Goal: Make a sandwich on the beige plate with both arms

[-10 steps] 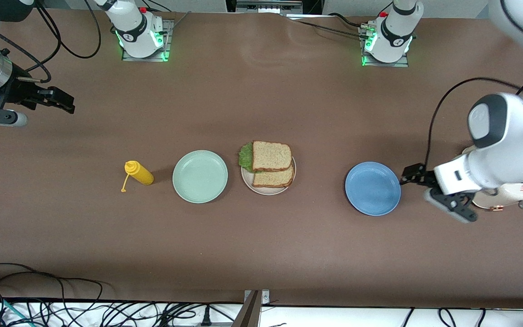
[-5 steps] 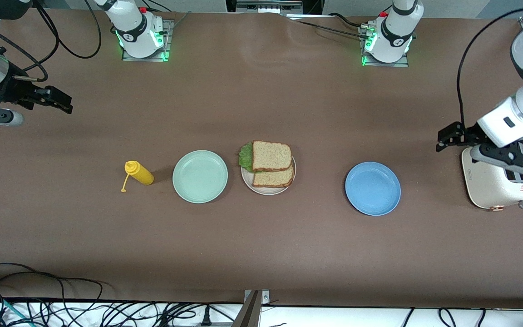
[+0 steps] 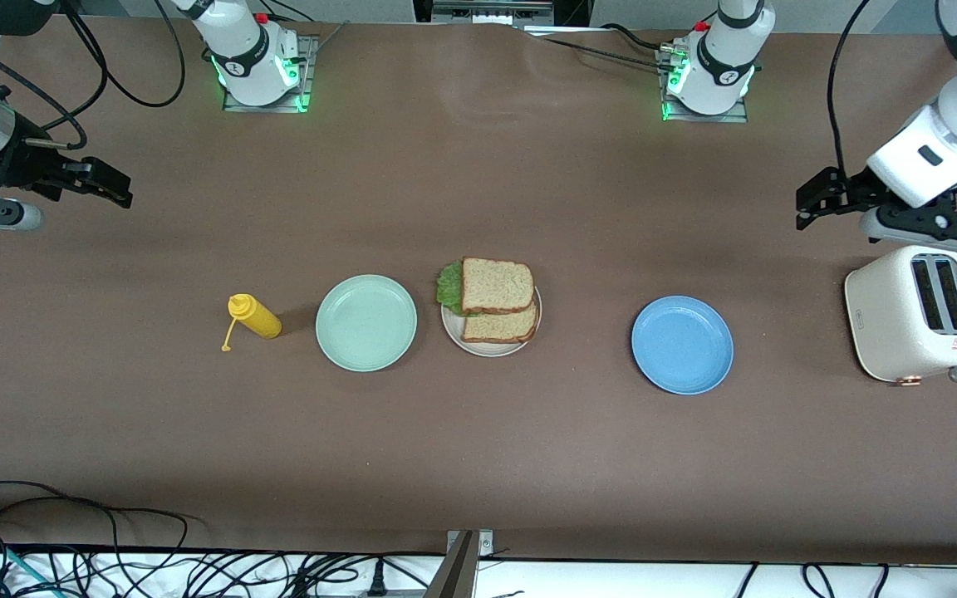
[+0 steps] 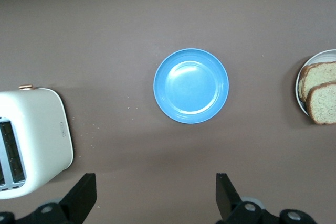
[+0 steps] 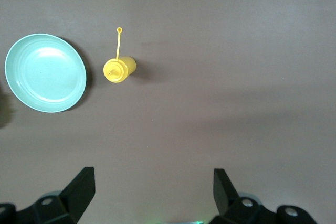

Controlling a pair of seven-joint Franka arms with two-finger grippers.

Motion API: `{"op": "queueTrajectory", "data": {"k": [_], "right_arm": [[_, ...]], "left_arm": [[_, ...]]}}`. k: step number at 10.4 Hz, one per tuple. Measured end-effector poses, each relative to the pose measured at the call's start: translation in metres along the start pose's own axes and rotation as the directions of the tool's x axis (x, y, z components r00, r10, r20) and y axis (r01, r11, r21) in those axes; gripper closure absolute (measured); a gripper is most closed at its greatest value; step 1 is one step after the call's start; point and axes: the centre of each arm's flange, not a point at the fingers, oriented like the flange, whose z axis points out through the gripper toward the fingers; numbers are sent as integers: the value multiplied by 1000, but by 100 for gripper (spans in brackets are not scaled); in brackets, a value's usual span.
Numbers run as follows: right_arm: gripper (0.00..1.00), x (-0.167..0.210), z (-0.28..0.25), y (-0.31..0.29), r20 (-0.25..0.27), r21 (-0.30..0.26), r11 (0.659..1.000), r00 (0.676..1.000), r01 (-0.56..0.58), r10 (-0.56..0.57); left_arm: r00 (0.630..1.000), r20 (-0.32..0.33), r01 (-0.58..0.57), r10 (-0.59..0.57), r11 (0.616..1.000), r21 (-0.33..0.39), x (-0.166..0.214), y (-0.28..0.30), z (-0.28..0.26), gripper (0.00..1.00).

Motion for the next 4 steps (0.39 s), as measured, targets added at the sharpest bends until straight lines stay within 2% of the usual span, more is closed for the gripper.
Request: {"op": "queueTrajectory", "data": {"k": [4], "right_arm": [[0,0,0,0,0,0,1000,1000,0,0]], "left_arm": [[1000,-5,-2,2,1000,1,-2,2,-4,0]]}}
